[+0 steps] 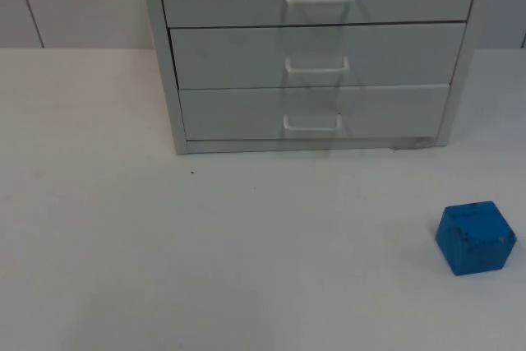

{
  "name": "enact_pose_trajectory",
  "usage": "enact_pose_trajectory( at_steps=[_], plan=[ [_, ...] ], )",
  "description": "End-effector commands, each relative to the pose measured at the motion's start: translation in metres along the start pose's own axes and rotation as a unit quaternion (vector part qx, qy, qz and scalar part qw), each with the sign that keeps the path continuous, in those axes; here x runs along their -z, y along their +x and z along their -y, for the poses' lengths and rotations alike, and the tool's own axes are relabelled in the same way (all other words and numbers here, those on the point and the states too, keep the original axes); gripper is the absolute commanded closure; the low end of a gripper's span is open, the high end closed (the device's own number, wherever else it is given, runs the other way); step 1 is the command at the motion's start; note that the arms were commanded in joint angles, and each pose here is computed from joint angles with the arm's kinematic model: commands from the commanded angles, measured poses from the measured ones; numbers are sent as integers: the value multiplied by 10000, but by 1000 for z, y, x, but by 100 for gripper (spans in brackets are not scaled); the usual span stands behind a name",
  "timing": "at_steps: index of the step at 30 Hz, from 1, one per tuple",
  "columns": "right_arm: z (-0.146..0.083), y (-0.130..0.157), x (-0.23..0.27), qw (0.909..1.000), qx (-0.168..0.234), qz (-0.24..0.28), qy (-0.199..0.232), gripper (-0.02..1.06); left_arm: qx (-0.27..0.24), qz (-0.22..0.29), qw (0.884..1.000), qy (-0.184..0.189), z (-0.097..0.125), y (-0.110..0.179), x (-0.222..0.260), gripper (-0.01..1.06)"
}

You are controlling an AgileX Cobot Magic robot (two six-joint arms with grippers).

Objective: Open the drawer with the left hand, place the block into the drawer with the right hand, then close the drawer with the left hand.

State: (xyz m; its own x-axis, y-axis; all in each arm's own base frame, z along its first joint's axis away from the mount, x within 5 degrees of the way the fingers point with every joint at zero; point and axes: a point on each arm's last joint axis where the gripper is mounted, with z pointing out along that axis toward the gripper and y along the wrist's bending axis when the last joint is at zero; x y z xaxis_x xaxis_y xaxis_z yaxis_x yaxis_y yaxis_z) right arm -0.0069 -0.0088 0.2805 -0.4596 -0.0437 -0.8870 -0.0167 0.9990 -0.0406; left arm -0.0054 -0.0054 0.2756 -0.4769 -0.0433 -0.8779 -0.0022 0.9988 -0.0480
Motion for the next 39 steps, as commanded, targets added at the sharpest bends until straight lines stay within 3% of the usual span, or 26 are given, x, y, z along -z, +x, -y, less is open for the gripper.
enact_pose_trajectory(
  at_steps=[1,5,14,17,30,34,39],
  plan=[
    [0,-2,1,9999,-12,93,42,0,116,101,9997,196,3,-1,0,0],
    [0,-9,3,10000,-20,88,24,0,260,329,9980,467,8,-8,5,0],
    [-4,-57,-35,9976,110,-682,-35,0,504,-638,9947,629,11,-27,-23,0],
    [-6,-66,-68,9923,195,-1219,-30,0,457,-1161,9901,641,11,-33,-42,0],
    [-12,-63,-134,9664,314,-2549,-65,0,444,-1909,9792,527,7,-47,-93,1],
    [-13,-61,-142,9611,336,-2741,-76,0,462,-2102,9753,502,7,-47,-104,13],
    [-13,-61,-145,9611,316,-2743,-74,0,297,-2331,9704,560,6,-46,-117,50]
  ],
)
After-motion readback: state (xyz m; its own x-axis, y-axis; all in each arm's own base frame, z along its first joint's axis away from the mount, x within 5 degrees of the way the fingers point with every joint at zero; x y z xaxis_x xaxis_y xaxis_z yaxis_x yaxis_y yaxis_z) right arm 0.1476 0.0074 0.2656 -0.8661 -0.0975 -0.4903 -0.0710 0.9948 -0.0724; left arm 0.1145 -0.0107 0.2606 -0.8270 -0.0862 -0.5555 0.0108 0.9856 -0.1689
